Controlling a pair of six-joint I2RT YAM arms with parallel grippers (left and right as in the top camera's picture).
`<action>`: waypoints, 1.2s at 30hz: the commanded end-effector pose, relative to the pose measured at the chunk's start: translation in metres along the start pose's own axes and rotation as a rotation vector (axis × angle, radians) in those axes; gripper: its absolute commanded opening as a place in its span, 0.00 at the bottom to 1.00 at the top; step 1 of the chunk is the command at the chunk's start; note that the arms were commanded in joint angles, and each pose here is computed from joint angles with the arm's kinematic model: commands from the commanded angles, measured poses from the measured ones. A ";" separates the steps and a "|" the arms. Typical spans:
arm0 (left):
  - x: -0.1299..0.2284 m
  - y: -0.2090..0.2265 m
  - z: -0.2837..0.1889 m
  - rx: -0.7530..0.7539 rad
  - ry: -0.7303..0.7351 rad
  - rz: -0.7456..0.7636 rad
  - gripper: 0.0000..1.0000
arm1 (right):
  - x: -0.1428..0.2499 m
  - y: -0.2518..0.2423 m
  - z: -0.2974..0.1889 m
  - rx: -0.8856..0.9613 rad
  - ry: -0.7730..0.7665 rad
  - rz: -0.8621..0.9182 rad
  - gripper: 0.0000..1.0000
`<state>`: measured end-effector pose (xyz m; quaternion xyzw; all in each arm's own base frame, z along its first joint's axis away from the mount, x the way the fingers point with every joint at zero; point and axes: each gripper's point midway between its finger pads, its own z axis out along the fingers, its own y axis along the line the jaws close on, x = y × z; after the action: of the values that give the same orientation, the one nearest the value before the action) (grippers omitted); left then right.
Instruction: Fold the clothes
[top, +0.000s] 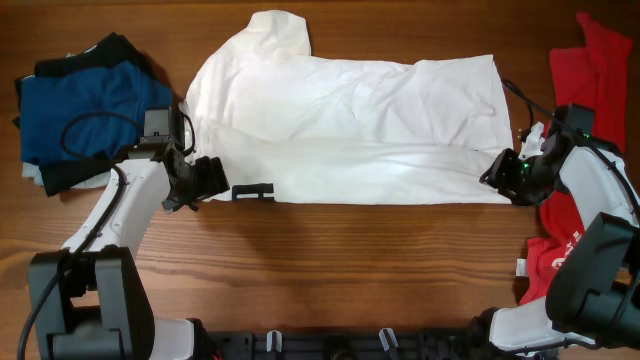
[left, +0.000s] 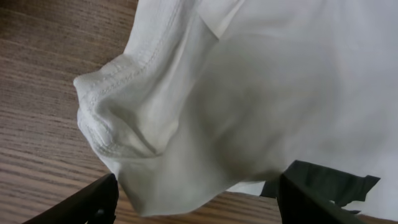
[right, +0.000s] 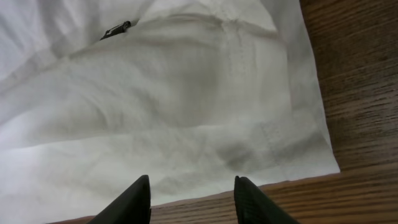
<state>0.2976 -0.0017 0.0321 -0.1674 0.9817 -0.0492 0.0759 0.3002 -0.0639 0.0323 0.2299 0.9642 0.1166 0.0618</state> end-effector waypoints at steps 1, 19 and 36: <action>0.006 0.004 0.004 -0.023 0.022 0.020 0.80 | 0.002 -0.002 0.000 0.015 0.002 0.004 0.37; 0.008 0.000 0.006 0.007 0.028 0.013 0.76 | 0.021 -0.039 0.040 0.161 0.044 0.092 0.32; 0.001 -0.003 0.006 0.016 0.000 0.015 0.52 | 0.024 -0.058 0.036 0.280 0.029 0.214 0.29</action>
<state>0.3022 -0.0018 0.0320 -0.1640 0.9814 -0.0512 0.0862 0.2843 -0.0766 -0.0042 0.3152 0.9465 0.0607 0.0340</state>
